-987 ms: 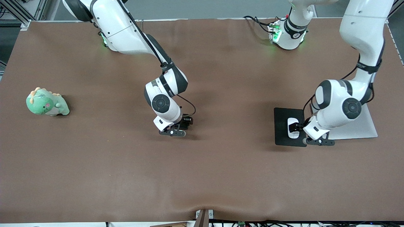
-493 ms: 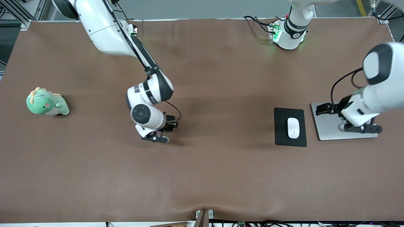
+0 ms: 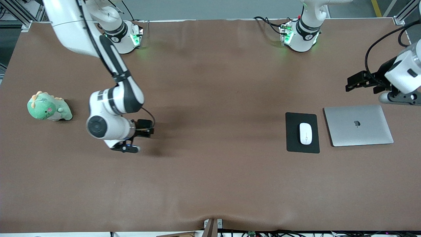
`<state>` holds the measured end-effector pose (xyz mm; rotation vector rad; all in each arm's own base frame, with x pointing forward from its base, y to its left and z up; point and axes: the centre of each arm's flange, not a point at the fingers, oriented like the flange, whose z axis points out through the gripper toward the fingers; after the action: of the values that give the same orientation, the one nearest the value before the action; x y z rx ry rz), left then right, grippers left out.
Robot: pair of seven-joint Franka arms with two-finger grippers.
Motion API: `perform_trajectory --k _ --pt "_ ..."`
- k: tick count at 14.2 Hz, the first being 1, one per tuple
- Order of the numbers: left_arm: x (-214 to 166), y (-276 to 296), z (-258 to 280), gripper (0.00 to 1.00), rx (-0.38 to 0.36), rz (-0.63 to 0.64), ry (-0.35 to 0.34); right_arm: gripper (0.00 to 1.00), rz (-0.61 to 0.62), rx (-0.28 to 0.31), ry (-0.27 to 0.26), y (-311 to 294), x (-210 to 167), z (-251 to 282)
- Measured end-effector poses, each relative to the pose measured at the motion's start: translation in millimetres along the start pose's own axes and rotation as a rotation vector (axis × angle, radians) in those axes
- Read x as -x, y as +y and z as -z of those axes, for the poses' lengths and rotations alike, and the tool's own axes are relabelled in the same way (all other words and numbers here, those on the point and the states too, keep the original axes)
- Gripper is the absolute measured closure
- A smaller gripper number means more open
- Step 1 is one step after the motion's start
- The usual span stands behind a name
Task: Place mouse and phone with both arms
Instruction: 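Raise the left gripper away while the right gripper carries the phone toward the toy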
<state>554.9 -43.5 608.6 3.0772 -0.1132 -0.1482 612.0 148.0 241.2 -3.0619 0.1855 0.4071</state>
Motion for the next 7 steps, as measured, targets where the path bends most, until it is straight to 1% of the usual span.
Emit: perform_trajectory --k 3,6,7 --pt "6 -8 10 0.0 0.0 0.016 0.015 0.19 0.002 0.054 -0.005 43 4 0" --pt "6 -10 8 0.0 0.001 0.019 0.011 0.19 0.007 0.065 -0.011 75 15 -3" --pt "6 -11 8 0.0 0.001 0.02 0.011 0.19 0.005 0.077 -0.009 86 18 -4"
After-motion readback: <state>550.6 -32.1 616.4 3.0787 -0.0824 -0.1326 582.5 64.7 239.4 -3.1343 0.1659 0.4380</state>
